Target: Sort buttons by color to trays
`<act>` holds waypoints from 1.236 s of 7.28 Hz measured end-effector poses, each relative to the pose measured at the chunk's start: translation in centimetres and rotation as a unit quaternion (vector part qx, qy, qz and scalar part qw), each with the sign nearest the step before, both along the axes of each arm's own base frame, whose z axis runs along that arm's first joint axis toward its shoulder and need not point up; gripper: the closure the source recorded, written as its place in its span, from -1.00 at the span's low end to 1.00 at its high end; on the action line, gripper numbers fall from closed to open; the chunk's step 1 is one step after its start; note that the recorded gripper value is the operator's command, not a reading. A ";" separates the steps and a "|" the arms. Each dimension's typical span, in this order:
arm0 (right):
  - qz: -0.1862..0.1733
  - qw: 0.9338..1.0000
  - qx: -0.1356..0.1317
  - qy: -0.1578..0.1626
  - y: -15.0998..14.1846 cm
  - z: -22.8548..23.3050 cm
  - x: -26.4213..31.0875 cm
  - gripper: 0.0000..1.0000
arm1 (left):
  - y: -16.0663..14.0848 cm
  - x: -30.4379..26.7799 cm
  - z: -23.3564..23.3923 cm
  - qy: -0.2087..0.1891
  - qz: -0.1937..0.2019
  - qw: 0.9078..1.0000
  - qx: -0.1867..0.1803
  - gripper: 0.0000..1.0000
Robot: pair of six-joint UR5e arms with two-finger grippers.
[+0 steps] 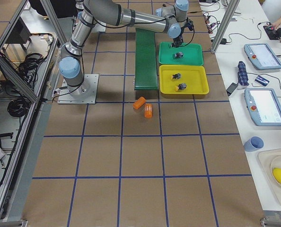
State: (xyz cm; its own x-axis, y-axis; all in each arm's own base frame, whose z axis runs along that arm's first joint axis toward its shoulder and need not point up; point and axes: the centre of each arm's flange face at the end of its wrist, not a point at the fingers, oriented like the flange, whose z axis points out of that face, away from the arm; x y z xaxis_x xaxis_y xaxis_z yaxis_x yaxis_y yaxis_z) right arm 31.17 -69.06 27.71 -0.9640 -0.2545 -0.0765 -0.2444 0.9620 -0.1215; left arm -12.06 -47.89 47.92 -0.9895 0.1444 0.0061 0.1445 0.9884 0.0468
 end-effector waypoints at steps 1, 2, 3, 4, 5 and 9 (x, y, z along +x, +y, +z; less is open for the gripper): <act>-0.004 1.000 0.002 -0.004 -0.5 -0.9 0.7 1.00 | 0.0 0.0 0.0 0.000 0.000 1.000 0.000 -1.00; -0.005 1.000 0.005 -0.005 -0.8 -2.0 1.2 0.96 | 0.0 0.0 0.0 0.000 0.000 1.000 0.000 -1.00; -0.006 1.000 0.005 -0.005 -1.0 -3.3 1.8 0.58 | 0.0 0.0 0.0 0.000 0.000 1.000 0.000 -1.00; -0.007 1.000 0.002 -0.007 -1.0 -4.4 2.6 -0.44 | 0.0 0.0 0.0 0.000 0.000 1.000 0.000 -1.00; -0.008 1.000 -0.003 -0.008 -0.8 -5.0 3.5 -0.82 | 0.0 0.0 0.0 0.000 0.000 1.000 0.000 -1.00; -0.009 0.999 -0.046 -0.015 -0.6 -1.7 3.8 -1.00 | 0.0 0.0 0.0 0.000 0.000 1.000 -0.001 -1.00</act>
State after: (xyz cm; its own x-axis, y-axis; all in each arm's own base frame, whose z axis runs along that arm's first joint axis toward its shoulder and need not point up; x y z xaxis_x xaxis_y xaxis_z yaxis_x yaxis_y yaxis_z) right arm 34.94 -69.67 26.02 -0.9660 -0.2451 -0.0825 -0.2225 0.9504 -0.2175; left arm -12.06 -47.89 47.95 -0.9895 0.1444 0.0058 0.1446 0.9885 0.0452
